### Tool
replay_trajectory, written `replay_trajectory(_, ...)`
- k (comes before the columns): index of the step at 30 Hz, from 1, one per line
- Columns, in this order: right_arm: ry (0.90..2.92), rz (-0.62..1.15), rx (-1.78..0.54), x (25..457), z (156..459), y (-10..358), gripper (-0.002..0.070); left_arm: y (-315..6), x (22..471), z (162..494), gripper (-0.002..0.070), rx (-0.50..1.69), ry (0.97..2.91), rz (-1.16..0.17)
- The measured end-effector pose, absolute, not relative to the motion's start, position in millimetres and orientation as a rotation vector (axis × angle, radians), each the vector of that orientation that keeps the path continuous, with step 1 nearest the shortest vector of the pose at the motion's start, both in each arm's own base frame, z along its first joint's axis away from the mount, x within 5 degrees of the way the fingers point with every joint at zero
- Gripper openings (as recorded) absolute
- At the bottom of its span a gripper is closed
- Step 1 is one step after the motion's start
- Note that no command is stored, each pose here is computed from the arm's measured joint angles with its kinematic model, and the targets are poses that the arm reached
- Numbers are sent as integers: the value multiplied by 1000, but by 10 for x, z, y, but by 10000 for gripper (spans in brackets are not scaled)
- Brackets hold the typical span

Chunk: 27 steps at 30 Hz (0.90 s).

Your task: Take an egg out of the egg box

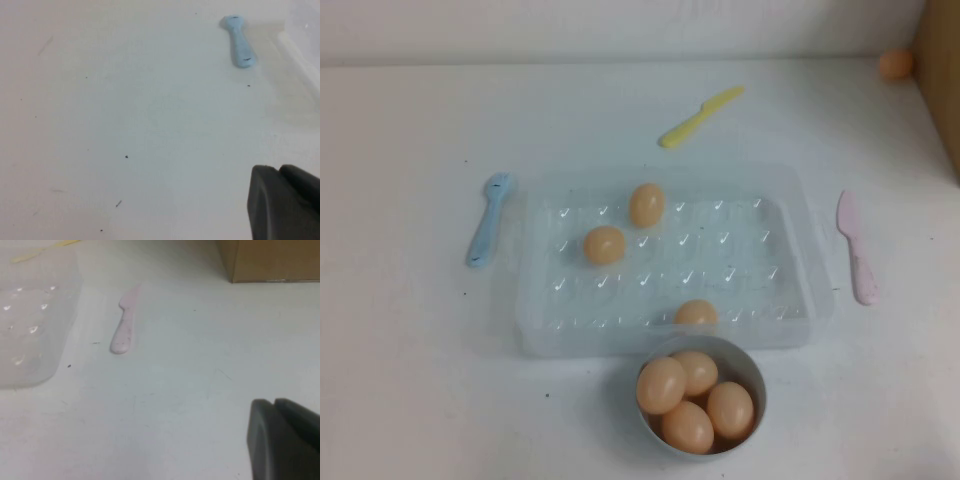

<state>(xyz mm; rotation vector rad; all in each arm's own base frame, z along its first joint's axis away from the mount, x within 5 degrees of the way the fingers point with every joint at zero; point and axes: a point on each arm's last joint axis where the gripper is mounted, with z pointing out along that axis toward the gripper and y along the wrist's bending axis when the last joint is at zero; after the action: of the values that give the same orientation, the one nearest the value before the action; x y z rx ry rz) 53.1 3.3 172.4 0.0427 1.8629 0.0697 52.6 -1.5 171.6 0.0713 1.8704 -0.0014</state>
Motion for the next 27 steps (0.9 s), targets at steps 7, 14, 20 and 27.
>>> replay_trajectory(7,1863,70,43,531,1724,33,-18,-15,526,1716,-3,71,1870,-1)
replay_trajectory(14,1863,73,44,531,1724,34,-18,-15,526,1716,-3,71,1870,-1)
replay_trajectory(20,1860,109,68,531,1726,46,-18,-15,526,1716,-3,71,1870,-1)
replay_trajectory(27,1860,117,73,531,1727,48,-18,-15,526,1716,-3,71,1870,-1)
